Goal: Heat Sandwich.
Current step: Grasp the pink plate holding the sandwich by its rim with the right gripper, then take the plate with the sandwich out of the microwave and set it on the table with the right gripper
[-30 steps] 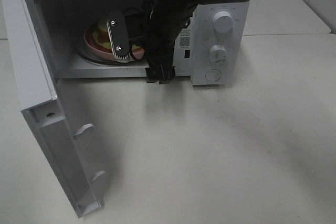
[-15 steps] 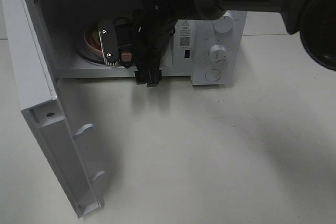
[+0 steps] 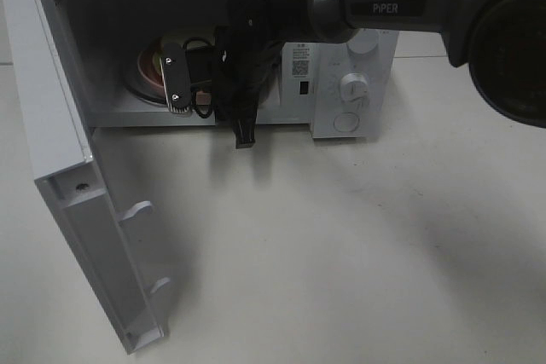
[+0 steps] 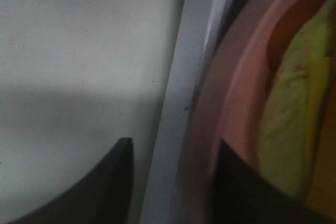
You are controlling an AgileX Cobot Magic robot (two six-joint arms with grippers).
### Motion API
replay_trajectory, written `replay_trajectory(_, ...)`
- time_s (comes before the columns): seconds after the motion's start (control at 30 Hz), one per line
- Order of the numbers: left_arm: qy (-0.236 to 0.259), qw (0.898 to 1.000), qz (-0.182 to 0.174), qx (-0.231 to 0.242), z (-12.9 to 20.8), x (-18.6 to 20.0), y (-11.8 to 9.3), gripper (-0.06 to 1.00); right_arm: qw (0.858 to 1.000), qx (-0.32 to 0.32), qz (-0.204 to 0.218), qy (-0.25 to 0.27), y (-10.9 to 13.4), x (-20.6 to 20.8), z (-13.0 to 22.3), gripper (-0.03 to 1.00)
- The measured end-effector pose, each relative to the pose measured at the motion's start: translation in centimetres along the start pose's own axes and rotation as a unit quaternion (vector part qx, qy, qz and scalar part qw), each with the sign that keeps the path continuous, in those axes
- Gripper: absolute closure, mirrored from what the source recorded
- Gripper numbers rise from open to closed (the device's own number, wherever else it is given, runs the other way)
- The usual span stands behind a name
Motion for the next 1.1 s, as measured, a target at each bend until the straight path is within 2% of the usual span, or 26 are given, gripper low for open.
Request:
replay_trajectory(0.07,0.0,1.0,0.0,0.0,0.0,0.0,0.0,-0.02,1.0,-0.005,0.003,-0.002,-0.2,0.2,-0.1,0.8)
replay_trajectory(0.1,0.0,1.0,0.0,0.0,0.0,0.0,0.0,-0.02,1.0,-0.005,0.003,-0.002,-0.2,0.2,-0.1,0.8)
replay_trajectory(0.13,0.0,1.0,0.0,0.0,0.0,0.0,0.0,-0.02,1.0,-0.007,0.004,-0.001,-0.2,0.2,-0.1,0.9)
replay_trajectory(0.17,0.0,1.0,0.0,0.0,0.0,0.0,0.0,-0.02,1.0,-0.009,0.006,-0.003,-0.4,0.3,-0.2,0.91)
replay_trajectory(0.53,0.0,1.0,0.0,0.0,0.0,0.0,0.0,-0.02,1.0,-0.009,0.003,0.0,-0.4,0.7,-0.1,0.91)
replay_trajectory(0.87,0.0,1.0,0.0,0.0,0.0,0.0,0.0,-0.02,0.999,0.008,-0.031,0.013,0.6,2.4,0.0,0.91)
replay_trajectory(1.1,0.0,1.0,0.0,0.0,0.0,0.0,0.0,-0.02,0.996,0.071,-0.054,0.005,2.3,4.5,0.5,0.91)
Point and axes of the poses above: a point on each arm's last joint axis where the gripper is mounted, x pointing back along that axis away from the gripper, y along the wrist's bending axis when the last joint is at zero, z = x × y, the point moved 9 cm from there along -x, pointing out along that axis toward the gripper, and after that the axes turned 8 degrees about -x, right-handed, at the moved point
